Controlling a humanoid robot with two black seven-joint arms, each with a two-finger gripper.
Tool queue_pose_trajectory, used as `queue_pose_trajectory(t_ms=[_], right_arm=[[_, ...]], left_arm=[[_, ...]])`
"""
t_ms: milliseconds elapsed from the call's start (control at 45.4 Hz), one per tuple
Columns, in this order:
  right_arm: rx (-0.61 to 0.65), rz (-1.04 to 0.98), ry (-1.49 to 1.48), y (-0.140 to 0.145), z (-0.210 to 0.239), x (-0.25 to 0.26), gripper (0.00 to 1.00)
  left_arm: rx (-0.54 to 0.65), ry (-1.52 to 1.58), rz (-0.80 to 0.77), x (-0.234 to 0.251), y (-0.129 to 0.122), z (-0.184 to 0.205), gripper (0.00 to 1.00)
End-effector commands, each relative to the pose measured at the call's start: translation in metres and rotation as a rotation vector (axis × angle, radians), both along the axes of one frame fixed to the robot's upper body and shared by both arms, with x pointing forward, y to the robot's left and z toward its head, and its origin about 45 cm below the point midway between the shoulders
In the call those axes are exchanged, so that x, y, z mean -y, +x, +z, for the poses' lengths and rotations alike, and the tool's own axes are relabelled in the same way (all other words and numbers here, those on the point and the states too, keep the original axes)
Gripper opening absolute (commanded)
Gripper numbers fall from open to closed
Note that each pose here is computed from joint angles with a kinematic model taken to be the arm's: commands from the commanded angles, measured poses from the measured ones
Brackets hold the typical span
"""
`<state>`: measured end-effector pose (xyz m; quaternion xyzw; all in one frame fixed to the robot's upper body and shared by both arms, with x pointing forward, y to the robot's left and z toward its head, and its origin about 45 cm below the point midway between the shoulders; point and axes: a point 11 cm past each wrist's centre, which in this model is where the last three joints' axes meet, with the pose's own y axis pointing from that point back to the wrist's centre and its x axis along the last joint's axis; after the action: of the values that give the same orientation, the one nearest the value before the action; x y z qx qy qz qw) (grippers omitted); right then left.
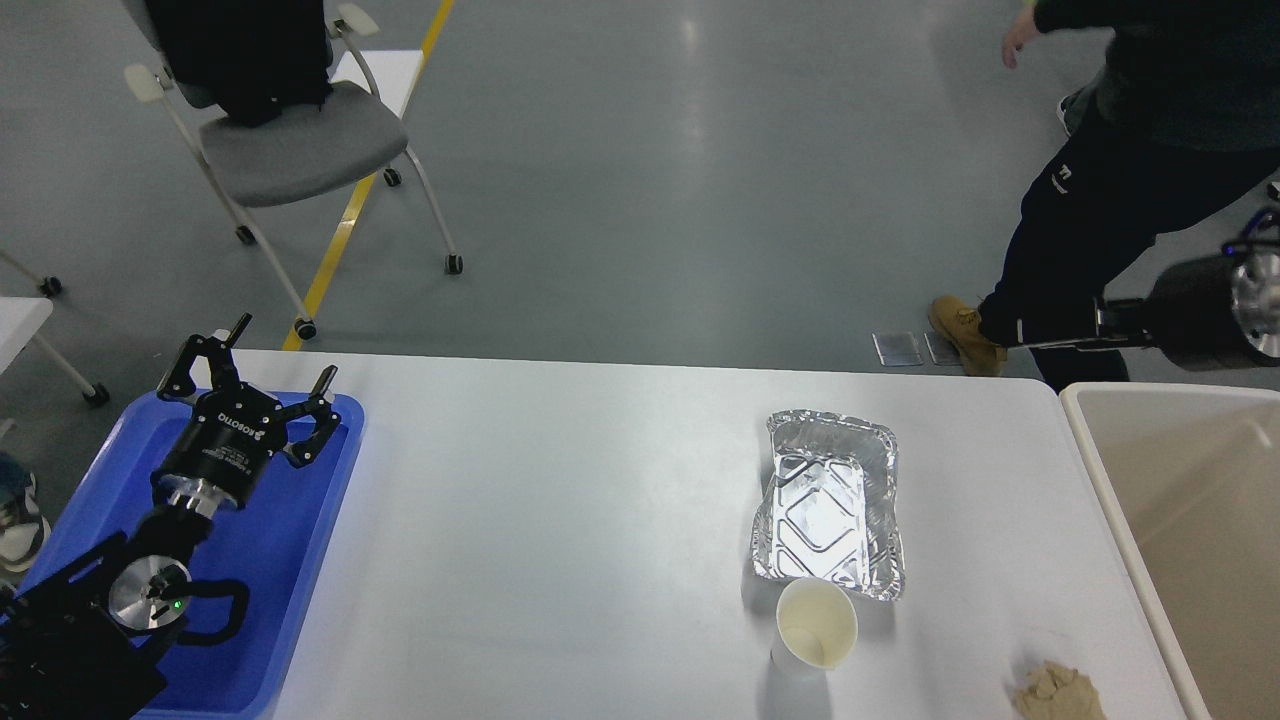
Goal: Tidy desktop
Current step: 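Raise the right gripper and swing it over toward the foil tray, then lower the right gripper down to the white paper cup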
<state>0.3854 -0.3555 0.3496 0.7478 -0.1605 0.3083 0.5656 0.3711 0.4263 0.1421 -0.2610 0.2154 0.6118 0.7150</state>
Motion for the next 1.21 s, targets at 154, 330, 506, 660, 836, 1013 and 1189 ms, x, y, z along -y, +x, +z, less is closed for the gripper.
queue_pose_trajectory(t_ms=[154, 330, 506, 660, 836, 1013, 1189], right_arm=[[-0.164, 0.400, -0.425, -0.006, 0.017, -0.060, 1.00], [-0.202, 0.508, -0.484, -0.008, 0.003, -0.090, 1.00], [-0.282, 0.544, -0.443, -0.022, -0.010, -0.118, 1.00], [-0.309, 0.555, -0.410, -0.026, -0.011, -0.134, 1.00], [-0.351, 0.389, -0.216, -0.026, -0.008, -0.155, 1.00], [-0.389, 0.132, 0.019, -0.020, -0.006, -0.165, 1.00], [-0.370, -0.038, -0.015, -0.014, -0.009, -0.134, 1.00]], left_arm=[[0.001, -0.001, 0.002, 0.000, 0.000, 0.000, 0.99], [0.000, 0.000, 0.001, 0.000, 0.000, 0.000, 0.99], [0.000, 0.000, 0.001, 0.000, 0.000, 0.000, 0.99], [0.000, 0.000, 0.001, 0.000, 0.000, 0.000, 0.99], [0.000, 0.000, 0.001, 0.000, 0.000, 0.000, 0.99], [0.001, -0.001, 0.002, 0.000, 0.000, 0.000, 0.99], [0.001, -0.001, 0.002, 0.000, 0.000, 0.000, 0.99]])
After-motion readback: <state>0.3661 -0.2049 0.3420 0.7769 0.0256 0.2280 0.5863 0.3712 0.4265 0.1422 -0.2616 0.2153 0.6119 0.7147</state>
